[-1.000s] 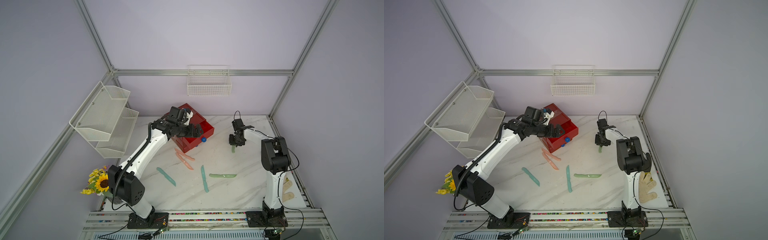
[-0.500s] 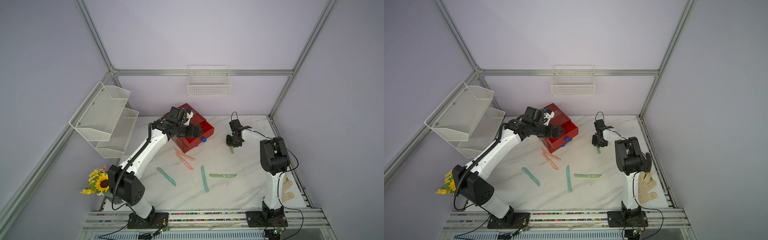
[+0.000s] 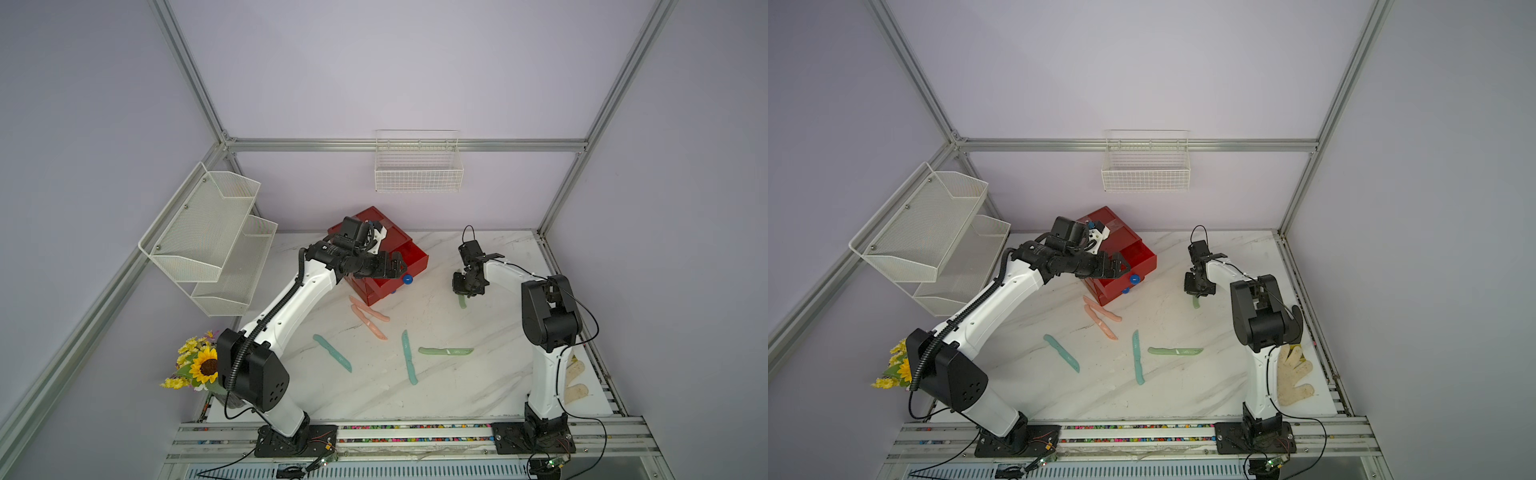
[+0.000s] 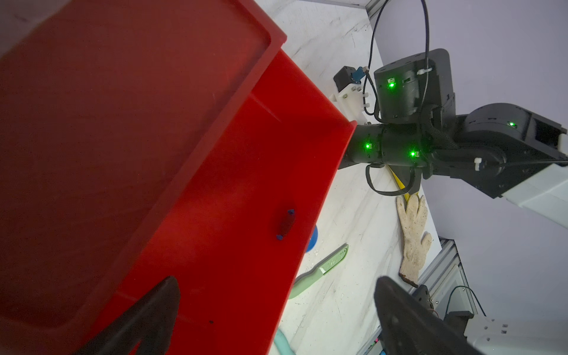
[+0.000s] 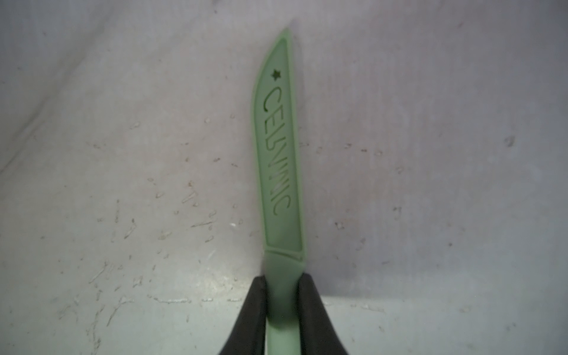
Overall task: Place the fruit knives into the drawer by color
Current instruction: Pick up the fruit knife from the center of the board.
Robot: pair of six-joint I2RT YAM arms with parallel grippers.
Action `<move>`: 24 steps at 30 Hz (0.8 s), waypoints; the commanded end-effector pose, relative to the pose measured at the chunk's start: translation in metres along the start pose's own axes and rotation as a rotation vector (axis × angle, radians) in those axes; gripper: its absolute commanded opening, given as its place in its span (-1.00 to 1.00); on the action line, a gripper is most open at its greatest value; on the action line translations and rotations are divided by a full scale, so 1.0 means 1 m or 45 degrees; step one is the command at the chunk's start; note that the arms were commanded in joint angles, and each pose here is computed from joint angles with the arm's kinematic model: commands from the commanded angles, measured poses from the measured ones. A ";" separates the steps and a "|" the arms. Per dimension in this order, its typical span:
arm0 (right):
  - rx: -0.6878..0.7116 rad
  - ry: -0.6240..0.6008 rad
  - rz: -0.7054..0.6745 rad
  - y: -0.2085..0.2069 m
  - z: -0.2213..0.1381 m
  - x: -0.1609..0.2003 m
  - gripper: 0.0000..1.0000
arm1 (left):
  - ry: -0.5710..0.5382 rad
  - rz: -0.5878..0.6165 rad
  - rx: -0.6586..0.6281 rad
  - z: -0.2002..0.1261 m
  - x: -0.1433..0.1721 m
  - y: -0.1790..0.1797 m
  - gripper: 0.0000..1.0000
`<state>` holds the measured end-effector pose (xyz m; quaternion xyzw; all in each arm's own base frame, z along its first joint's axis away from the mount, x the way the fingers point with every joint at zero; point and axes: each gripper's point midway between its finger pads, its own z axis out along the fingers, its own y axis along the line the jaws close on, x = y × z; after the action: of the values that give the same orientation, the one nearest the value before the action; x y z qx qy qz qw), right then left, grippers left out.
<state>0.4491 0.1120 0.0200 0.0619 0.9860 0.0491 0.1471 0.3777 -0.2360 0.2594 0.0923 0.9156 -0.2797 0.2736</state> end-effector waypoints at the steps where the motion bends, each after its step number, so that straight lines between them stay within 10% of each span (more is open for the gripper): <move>1: 0.129 0.429 -0.020 -0.025 0.036 0.096 -0.91 | -0.084 0.039 0.044 -0.017 -0.015 -0.012 1.00; 24: -0.032 0.231 0.021 -0.016 -0.047 0.082 -0.97 | 0.004 0.166 0.209 0.018 -0.020 -0.087 1.00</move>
<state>0.3706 0.1045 0.0277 0.0597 0.9940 0.0601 0.0691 0.3785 -0.2957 0.2870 0.1506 0.8937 -0.3150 0.2816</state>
